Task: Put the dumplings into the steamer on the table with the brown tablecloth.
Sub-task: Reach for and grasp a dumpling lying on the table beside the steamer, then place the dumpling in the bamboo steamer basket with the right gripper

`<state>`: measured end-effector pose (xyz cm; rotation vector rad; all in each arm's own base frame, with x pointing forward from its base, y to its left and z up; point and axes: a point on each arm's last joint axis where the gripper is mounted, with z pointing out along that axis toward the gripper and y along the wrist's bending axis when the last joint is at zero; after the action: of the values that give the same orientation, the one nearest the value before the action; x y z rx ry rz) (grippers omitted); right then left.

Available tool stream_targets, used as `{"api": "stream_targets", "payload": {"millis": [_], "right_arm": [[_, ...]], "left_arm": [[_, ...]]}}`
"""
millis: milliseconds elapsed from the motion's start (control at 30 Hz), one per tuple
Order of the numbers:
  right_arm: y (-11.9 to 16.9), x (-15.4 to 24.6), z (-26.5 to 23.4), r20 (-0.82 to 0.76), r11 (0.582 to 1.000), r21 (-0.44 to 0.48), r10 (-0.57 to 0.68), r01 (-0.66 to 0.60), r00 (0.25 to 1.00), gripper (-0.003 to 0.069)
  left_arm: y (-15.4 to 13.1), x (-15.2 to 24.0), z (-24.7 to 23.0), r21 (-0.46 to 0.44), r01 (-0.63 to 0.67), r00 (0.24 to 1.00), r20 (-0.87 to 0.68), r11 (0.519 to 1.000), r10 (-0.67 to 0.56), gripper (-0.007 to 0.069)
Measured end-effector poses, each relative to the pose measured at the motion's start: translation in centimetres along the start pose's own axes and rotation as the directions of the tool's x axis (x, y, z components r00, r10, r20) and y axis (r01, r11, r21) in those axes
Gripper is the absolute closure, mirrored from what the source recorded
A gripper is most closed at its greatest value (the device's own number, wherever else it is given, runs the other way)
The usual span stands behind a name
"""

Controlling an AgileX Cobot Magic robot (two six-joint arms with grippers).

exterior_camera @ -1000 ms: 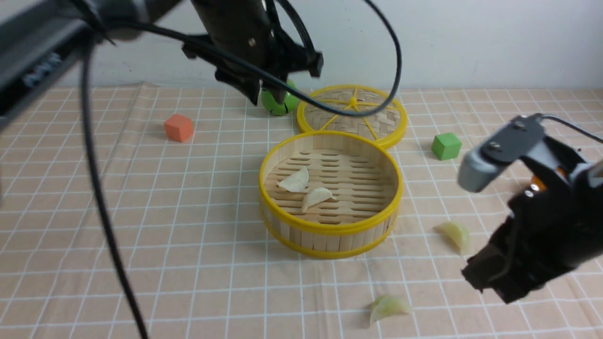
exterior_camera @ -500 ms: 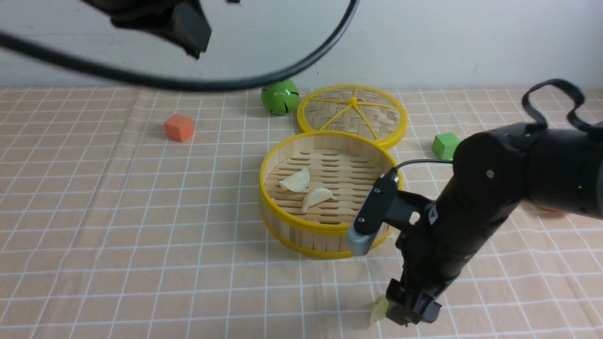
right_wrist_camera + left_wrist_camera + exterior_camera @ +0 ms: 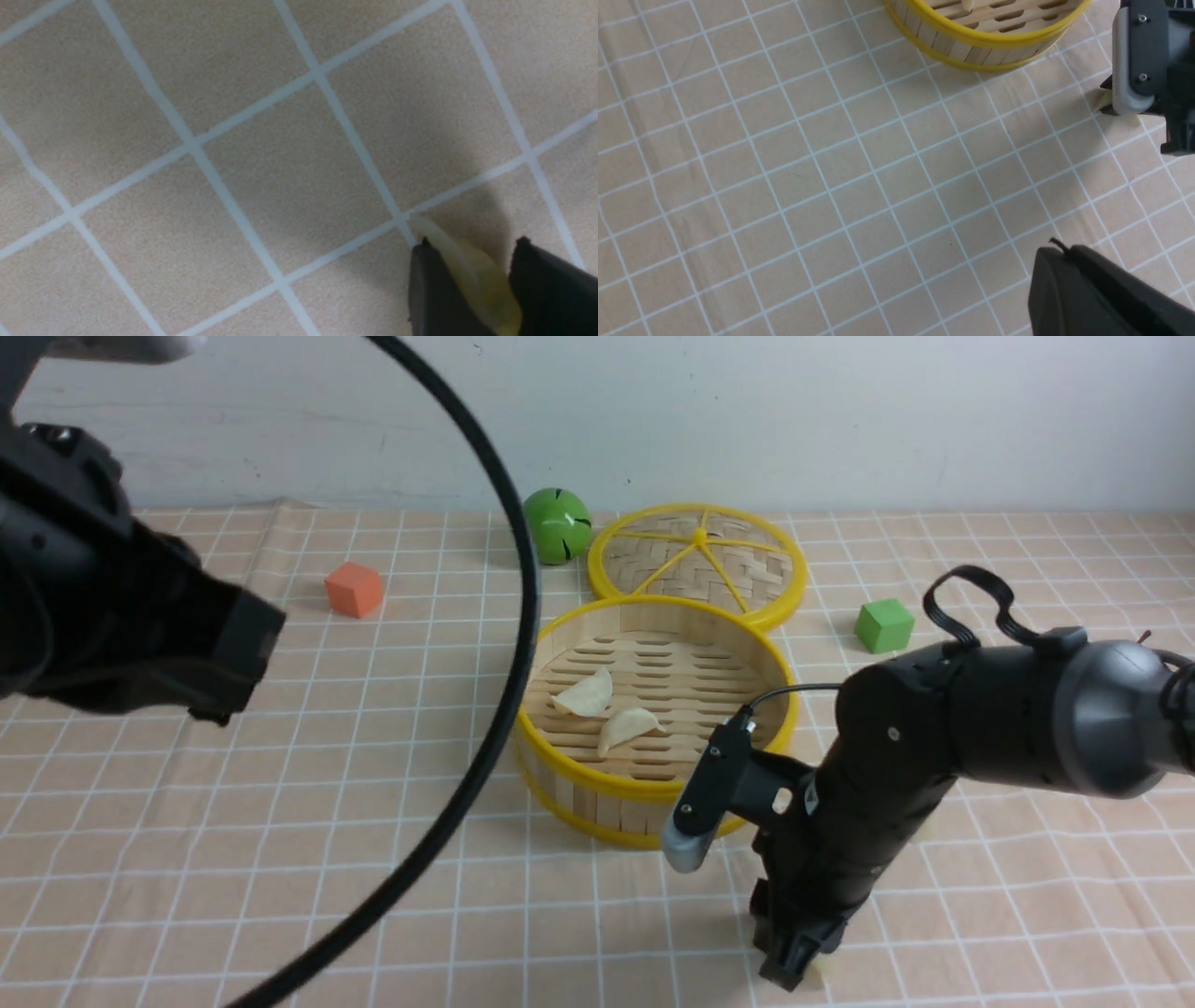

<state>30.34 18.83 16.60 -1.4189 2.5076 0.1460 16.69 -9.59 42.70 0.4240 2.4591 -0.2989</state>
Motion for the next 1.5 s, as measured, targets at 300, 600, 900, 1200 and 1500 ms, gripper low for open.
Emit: {"api": "stream_targets", "payload": {"millis": [300, 600, 900, 1200, 1500], "right_arm": [[0.0, -0.9, -2.9, -0.004, 1.000, -0.016, 0.013, -0.013, 1.000, 0.0477], [-2.3, -6.7, -11.0, 0.319, 0.978, 0.096, 0.144, -0.183, 0.937, 0.0477], [-6.3, -10.5, -5.5, 0.498, 0.908, 0.122, 0.294, -0.401, 0.816, 0.0477], [-9.7, -10.1, -1.3, 0.477, 0.833, 0.099, 0.441, -0.545, 0.760, 0.0475], [-9.2, -8.9, -2.9, 0.325, 0.804, 0.099, 0.531, -0.587, 0.782, 0.0199]], "left_arm": [[0.4, 2.4, -2.3, 0.010, 0.000, 0.999, 0.054, 1.000, 0.000, 0.0639], [0.6, 3.2, -3.7, 0.017, 0.000, 0.995, 0.095, 1.000, -0.002, 0.0639], [0.2, 3.2, -3.7, 0.058, 0.010, 0.996, 0.087, 0.998, -0.015, 0.0639], [0.0, 3.5, -4.0, 0.085, 0.015, 0.995, 0.094, 0.996, -0.023, 0.0639], [0.1, 3.7, -4.1, 0.086, 0.013, 0.995, 0.096, 0.996, -0.021, 0.0639]]}}
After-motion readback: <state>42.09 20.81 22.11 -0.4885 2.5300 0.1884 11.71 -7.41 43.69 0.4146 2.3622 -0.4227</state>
